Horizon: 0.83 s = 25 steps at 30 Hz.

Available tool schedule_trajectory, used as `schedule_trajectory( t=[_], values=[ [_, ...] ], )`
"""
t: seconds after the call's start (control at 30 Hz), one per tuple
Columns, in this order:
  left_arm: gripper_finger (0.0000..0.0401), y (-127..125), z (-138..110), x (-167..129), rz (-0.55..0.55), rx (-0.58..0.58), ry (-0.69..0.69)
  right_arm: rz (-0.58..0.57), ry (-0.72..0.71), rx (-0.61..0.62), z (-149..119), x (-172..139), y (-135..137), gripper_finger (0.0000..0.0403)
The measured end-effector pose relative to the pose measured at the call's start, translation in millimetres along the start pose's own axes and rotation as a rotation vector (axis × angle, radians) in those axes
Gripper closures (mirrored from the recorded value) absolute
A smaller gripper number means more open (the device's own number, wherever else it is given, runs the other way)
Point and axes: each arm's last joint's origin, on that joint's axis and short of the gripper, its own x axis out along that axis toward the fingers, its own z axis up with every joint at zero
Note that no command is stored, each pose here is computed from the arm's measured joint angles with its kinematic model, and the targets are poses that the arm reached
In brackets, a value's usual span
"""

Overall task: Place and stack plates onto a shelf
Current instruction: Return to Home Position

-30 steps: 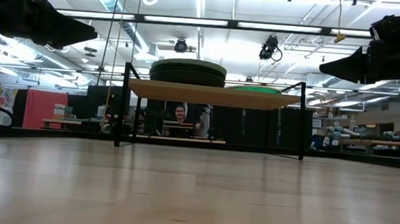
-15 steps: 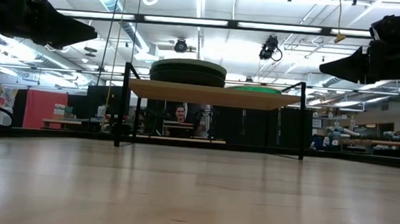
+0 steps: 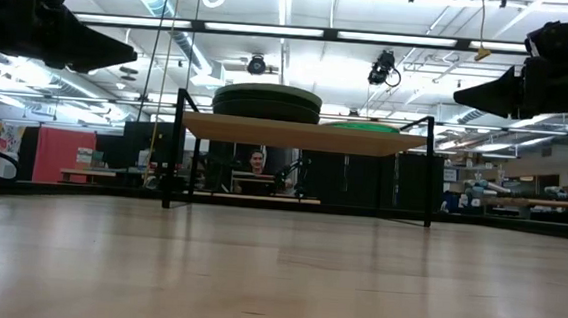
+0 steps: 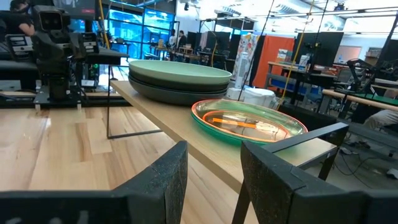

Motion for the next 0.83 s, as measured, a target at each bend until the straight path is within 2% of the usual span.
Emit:
schedule_trajectory(
  t=[0.83],
  values=[
    [0.0245,-1.1,-3.9,-0.3,-0.025,0.024,0.035,0.0,0.0,0.0,0.0,0.0,0.0,0.0247]
  ],
)
